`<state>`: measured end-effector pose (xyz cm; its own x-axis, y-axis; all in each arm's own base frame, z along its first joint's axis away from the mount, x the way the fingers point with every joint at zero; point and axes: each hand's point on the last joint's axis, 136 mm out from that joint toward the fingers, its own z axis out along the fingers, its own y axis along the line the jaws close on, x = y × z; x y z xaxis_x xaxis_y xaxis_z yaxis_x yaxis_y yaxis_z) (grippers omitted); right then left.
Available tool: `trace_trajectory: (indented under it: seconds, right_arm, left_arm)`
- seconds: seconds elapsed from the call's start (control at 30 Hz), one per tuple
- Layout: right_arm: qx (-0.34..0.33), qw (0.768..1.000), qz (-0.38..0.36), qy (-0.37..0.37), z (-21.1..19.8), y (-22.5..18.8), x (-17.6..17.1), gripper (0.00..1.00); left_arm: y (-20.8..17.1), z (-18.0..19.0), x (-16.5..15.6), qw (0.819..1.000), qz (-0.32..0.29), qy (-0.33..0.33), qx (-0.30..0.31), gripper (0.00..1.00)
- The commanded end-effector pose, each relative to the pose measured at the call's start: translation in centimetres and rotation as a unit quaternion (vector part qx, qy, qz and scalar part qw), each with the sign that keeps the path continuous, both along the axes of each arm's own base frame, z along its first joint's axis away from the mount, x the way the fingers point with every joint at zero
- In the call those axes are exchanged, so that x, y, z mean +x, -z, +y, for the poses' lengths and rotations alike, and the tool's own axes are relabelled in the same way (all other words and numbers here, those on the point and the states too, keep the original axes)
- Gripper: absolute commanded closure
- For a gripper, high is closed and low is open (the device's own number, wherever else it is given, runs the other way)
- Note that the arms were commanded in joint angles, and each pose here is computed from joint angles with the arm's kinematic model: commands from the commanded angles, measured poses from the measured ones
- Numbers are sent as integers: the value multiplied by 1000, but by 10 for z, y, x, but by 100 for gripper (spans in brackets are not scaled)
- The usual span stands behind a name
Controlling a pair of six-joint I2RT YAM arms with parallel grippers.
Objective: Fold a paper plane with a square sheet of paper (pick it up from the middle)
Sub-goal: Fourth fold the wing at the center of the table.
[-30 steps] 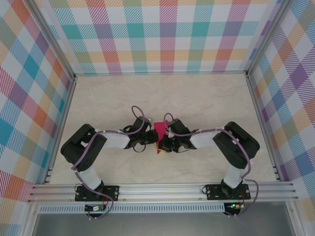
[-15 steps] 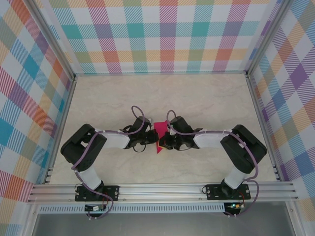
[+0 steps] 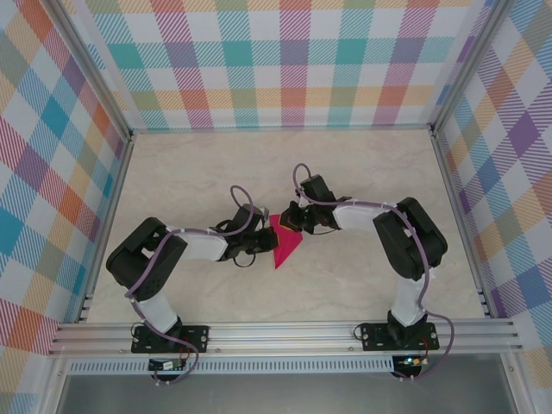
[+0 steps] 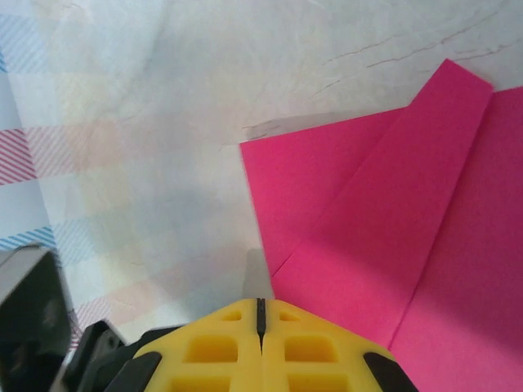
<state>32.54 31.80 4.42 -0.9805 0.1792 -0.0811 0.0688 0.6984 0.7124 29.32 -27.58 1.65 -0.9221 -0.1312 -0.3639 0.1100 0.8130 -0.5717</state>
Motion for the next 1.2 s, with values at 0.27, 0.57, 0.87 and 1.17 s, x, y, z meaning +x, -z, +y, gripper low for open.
trace_trajectory:
  seconds: [0.27, 0.57, 0.87, 1.17]
  right_arm:
    - [-45, 996, 70, -19, -16, 52, -28, 98]
    - [-87, 993, 84, -12, -34, 76, -35, 98]
    - [-99, 991, 94, -8, -38, 83, -37, 98]
    - [-107, 989, 104, -8, -39, 87, -38, 99]
  left_arm:
    - [62, 51, -50, 986, 113, -15, 120, 100]
    - [-31, -3, -21, 998, 49, 20, -36, 92]
    - [-26, -16, -31, 993, 75, 34, -87, 89]
    - [-5, -6, -50, 991, 113, 52, -43, 91]
